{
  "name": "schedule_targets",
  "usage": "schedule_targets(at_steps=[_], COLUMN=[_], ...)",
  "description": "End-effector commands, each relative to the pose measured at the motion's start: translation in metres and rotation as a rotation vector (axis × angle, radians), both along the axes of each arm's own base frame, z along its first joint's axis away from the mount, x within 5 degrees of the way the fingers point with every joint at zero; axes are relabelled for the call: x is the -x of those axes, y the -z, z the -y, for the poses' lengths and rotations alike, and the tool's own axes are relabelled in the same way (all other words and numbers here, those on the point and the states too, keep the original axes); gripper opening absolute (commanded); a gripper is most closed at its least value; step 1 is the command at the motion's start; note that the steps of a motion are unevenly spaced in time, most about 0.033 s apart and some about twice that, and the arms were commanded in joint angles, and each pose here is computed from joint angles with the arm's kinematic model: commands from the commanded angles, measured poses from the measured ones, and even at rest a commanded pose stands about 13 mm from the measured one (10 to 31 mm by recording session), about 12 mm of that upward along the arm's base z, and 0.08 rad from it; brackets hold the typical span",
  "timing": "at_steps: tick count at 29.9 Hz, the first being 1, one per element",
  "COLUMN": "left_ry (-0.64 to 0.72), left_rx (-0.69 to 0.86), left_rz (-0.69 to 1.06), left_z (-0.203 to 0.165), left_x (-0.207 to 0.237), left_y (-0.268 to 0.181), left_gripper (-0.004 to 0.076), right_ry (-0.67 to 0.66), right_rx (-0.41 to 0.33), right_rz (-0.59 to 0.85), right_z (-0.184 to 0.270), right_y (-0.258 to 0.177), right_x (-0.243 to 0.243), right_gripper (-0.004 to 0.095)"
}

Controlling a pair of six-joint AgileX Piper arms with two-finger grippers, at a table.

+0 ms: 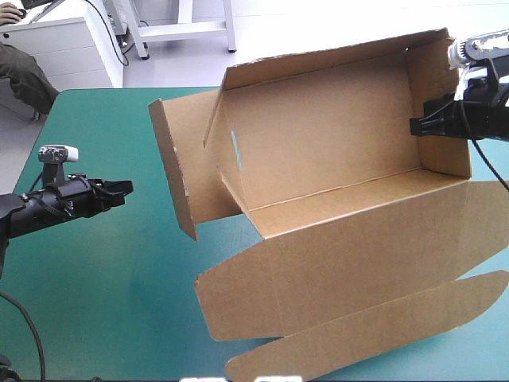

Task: Fold the box

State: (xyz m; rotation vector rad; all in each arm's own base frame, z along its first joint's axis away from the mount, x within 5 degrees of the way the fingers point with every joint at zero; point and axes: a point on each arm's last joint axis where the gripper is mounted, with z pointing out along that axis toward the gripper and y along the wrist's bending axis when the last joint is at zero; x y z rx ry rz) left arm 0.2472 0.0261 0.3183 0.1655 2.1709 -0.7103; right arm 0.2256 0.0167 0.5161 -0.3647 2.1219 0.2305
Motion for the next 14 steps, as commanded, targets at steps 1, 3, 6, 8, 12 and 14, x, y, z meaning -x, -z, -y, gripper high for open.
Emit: schedule_targets(at_steps=[1,3,6,8,12,14], left_ry=[0.086,0.143,0.232,0.291,0.345,0.373], left_rx=[0.130,0.121,0.116,0.141,0.254,0.327], left_rz=[0.088,0.085,0.097,0.112,0.143,0.153], left_z=[0.019,0.030,0.050,0.065,0.085,0.090], left_x=[-0.005,-0.008,-0.008,-0.007,-0.005,-0.002], left_y=[-0.011,-0.008,-0.007,-0.010,-0.019,-0.025], left_gripper=[0.0016,0.0015,0.0015,0.0015,0.0015,0.0015], right_ry=[-0.044,-0.060,-0.057,-0.054,-0.054,-0.049], right_rx=[-0.051,-0.059,-0.060,-0.063,-0.056,-0.050], right_rz=[0.017,0.002,-0.023,-0.027,-0.023,-0.014], right_z=[-0.006,-0.007,-0.006,-0.006,-0.006,-0.005], right_y=[-0.005,0.000,0.009,0.012,0.013,0.013], right_x=[0.012,0.011,0.006,0.004,0.003,0.003], right_gripper=[-0.0020,-0.0020,-0.0020,-0.0020,-0.0020,-0.0020])
